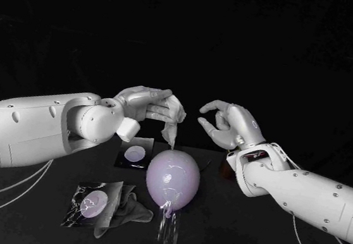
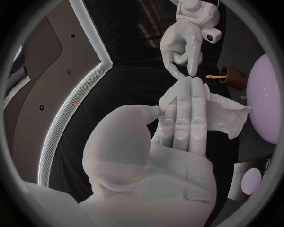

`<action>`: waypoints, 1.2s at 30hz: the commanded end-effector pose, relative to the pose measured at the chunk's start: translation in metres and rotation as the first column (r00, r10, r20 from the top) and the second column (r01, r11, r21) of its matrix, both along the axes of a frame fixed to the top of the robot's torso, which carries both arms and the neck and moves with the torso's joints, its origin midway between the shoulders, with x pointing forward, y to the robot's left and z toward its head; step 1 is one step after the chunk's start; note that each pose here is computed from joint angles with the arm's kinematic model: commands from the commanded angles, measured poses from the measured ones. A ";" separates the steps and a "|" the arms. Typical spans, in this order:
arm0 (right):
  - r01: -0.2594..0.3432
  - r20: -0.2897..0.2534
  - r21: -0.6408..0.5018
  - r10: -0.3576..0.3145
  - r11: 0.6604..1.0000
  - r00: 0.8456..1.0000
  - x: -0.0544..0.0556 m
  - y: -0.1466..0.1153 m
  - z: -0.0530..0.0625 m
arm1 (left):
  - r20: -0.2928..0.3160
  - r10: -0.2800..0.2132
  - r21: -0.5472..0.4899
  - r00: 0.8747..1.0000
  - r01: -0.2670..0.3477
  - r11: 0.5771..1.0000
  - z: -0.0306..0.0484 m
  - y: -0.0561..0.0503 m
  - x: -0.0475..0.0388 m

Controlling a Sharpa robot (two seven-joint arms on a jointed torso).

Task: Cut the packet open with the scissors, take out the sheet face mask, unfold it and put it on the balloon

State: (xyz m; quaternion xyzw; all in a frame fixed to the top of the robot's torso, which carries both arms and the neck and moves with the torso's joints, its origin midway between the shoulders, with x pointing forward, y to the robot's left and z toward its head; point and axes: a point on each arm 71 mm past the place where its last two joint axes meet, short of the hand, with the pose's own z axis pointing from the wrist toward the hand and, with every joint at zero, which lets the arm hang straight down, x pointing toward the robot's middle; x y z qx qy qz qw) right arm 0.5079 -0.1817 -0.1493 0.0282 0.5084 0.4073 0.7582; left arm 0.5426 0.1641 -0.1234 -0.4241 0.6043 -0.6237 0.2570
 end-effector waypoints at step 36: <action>0.227 -0.691 0.640 0.421 0.734 0.587 0.007 0.039 -0.041 | 0.030 -0.023 -0.006 0.999 0.023 1.000 0.0034 -0.003 -0.0004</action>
